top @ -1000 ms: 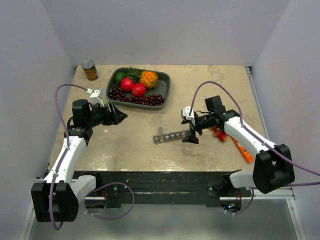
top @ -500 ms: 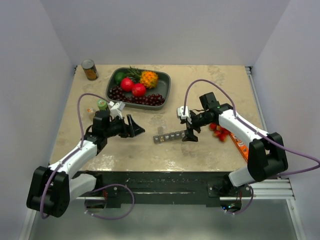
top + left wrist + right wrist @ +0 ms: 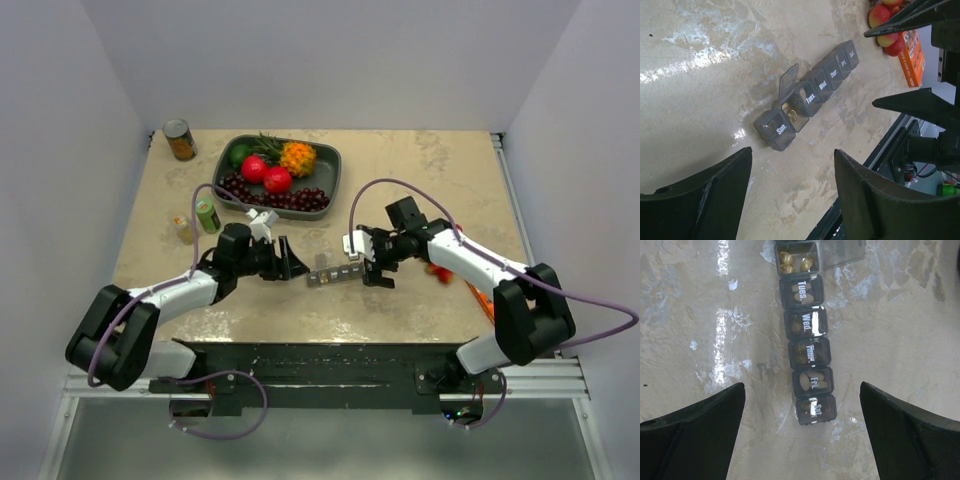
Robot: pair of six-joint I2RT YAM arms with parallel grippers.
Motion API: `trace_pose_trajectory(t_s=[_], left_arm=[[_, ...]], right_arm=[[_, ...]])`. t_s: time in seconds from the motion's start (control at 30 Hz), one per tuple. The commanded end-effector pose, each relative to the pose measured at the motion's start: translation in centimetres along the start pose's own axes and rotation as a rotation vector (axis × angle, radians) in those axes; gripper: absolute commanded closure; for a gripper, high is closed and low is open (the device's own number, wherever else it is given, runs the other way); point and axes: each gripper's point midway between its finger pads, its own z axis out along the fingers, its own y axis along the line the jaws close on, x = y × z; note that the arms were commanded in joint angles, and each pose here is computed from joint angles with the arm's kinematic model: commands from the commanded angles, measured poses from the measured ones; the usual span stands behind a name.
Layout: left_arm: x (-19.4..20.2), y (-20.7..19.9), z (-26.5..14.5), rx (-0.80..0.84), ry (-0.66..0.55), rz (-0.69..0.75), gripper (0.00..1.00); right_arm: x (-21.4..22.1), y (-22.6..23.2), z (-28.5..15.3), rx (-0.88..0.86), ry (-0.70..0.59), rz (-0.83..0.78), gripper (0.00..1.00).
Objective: Sort the pills into containers
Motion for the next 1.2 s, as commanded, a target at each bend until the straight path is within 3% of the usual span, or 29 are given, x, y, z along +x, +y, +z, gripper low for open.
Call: trace_pose_trajectory(t_s=[0.0, 0.2, 0.63, 1.0, 1.17], left_arm=[[-3.7, -1.3, 1.4, 0.017, -0.095, 0.048, 0.34], [-5.3, -0.5, 2.2, -0.041, -0.126, 0.054, 0.45], [-7.0, 2.4, 5.8, -0.149, -0.104, 0.043, 0.72], [-7.1, 3.1, 9.2, -0.128, -0.043, 0.042, 0.83], [-5.6, 1.9, 10.1, -0.076, 0.009, 0.059, 0.88]], right_arm=[[0.8, -1.0, 1.5, 0.032, 0.086, -0.131, 0.01], [0.5, -2.1, 3.2, 0.021, 0.091, -0.166, 0.01], [2.5, -0.8, 5.6, -0.067, 0.133, -0.123, 0.45], [2.9, -0.7, 5.7, -0.051, 0.135, -0.103, 0.65], [2.9, -0.5, 5.8, -0.055, 0.131, -0.097, 0.68]])
